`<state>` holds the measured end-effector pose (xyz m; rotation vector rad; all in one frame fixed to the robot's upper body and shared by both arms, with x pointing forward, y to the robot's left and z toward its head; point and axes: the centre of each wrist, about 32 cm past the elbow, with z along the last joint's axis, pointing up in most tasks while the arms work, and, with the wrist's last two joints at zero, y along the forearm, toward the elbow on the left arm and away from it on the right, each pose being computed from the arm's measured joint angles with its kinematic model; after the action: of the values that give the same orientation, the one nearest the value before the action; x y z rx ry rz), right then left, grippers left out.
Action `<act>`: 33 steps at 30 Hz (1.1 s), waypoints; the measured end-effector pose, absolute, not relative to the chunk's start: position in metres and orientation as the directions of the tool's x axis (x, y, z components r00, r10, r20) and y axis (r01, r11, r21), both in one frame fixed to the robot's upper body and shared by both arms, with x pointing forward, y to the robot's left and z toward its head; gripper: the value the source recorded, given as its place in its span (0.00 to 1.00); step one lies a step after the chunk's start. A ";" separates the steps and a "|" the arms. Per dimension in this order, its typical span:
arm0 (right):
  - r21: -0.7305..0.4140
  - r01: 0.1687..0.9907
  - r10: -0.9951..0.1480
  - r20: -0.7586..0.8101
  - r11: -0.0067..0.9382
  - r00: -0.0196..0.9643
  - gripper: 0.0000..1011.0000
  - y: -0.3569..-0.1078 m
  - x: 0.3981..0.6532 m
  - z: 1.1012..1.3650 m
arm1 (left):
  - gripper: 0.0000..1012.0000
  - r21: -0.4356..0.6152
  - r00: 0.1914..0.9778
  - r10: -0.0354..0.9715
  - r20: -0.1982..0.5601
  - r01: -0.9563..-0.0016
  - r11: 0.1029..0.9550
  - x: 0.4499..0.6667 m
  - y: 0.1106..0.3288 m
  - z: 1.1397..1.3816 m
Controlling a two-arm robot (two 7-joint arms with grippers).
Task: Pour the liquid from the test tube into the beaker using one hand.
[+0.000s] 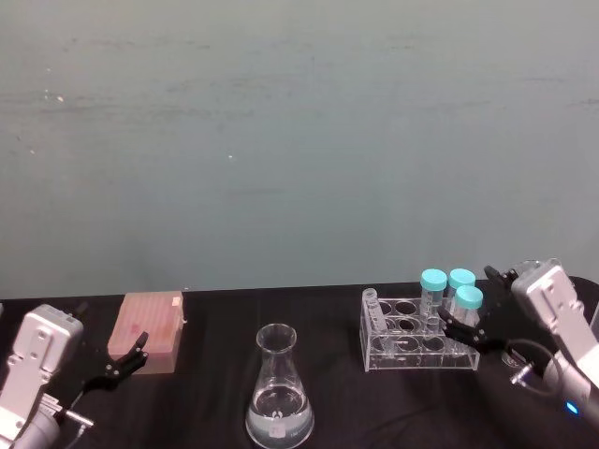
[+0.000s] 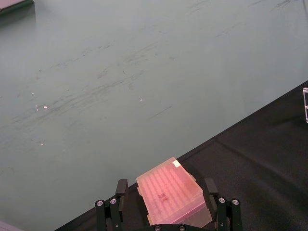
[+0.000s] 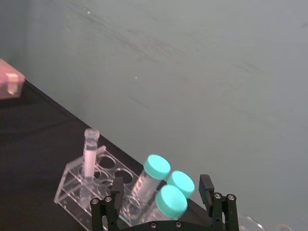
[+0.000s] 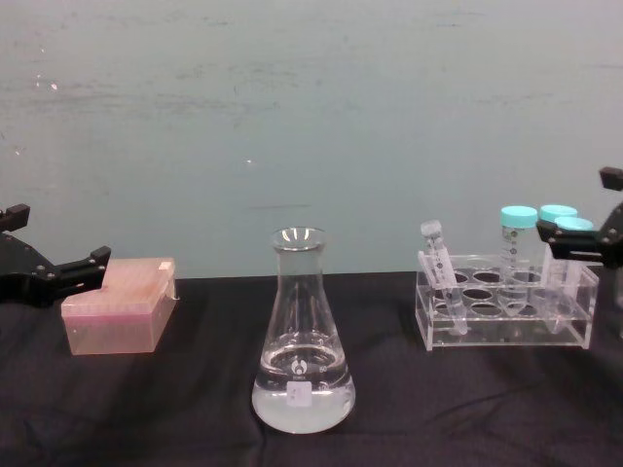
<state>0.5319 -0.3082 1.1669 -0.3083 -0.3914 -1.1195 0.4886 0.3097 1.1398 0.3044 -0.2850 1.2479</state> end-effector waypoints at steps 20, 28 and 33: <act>-0.057 0.828 -0.743 0.409 0.558 0.529 0.99 -0.311 0.578 1.187 | 0.99 0.070 0.292 0.880 0.374 -0.955 0.287 0.489 0.310 1.140; -0.062 0.801 -0.715 0.413 0.595 0.564 0.99 -0.307 0.584 1.190 | 0.99 0.070 0.292 0.880 0.374 -0.955 0.287 0.489 0.310 1.140; -0.072 0.768 -0.698 0.370 0.636 0.613 0.99 -0.305 0.591 1.187 | 0.99 0.070 0.292 0.880 0.374 -0.955 0.287 0.489 0.310 1.140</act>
<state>0.5912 -0.3046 1.1873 -0.2329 -0.3236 -0.8539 0.4886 0.3097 1.1398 0.3045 -0.2851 1.2481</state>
